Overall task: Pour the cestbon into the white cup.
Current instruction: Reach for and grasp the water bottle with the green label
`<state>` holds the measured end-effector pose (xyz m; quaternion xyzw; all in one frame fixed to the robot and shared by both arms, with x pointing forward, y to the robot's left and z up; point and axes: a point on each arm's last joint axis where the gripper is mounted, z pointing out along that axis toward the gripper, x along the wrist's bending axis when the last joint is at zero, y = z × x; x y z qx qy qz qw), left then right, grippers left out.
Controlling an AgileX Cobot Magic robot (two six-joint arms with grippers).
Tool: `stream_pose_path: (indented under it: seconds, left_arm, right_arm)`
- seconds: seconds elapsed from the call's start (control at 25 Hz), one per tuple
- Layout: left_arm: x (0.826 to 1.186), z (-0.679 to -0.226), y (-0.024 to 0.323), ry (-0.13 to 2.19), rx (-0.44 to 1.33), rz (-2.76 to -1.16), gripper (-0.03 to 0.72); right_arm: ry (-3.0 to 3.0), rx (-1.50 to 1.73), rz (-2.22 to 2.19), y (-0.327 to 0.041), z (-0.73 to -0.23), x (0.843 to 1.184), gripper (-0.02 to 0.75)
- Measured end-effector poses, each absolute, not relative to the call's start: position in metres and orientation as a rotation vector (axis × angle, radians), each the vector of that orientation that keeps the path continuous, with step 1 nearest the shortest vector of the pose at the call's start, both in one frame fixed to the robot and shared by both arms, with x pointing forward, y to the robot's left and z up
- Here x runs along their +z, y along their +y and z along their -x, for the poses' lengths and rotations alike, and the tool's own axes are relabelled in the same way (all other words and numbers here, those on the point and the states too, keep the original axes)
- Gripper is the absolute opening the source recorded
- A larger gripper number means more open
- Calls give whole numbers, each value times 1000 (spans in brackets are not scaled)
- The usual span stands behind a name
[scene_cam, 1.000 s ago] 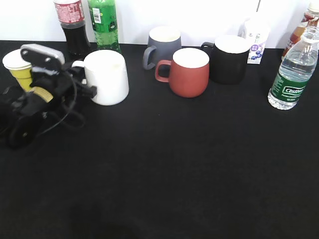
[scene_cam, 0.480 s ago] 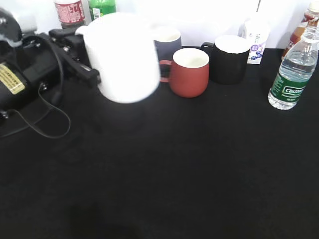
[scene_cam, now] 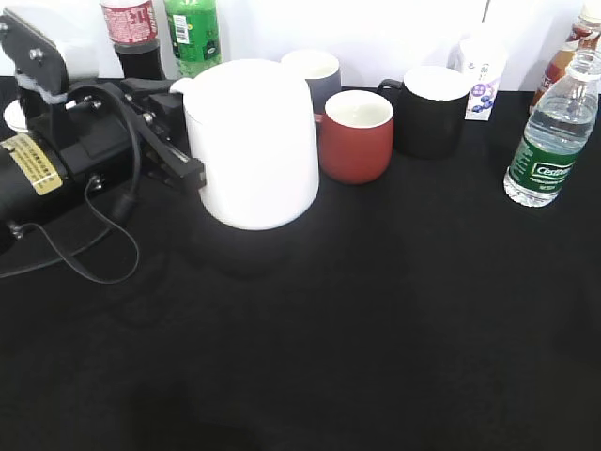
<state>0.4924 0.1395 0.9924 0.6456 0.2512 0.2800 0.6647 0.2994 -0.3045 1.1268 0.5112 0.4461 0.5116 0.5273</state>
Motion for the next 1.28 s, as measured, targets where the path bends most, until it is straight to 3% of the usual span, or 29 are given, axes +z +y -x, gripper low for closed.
stream_pose_path:
  seconds: [0.16, 0.4, 0.48, 0.56, 1.28]
  left_arm:
    - [992, -493, 140, 571, 632, -1464, 51]
    - [992, -493, 140, 571, 632, -1464, 51]
    - [992, -492, 140, 571, 632, -1464, 51]
    - [992, -492, 140, 571, 632, -1464, 51]
    - [991, -493, 140, 575, 631, -1470, 50]
  right_arm:
    - [1121, 1232, -1212, -305, -380, 1118, 575]
    - [1332, 1147, -1420, -304, -430, 1001, 575]
    - [1412, 1149, -1367, -299, -443, 986, 580]
    - [1495, 1144, -1344, -296, -453, 970, 638]
    - [1554, 1223, -1322, -294, -563, 912, 661]
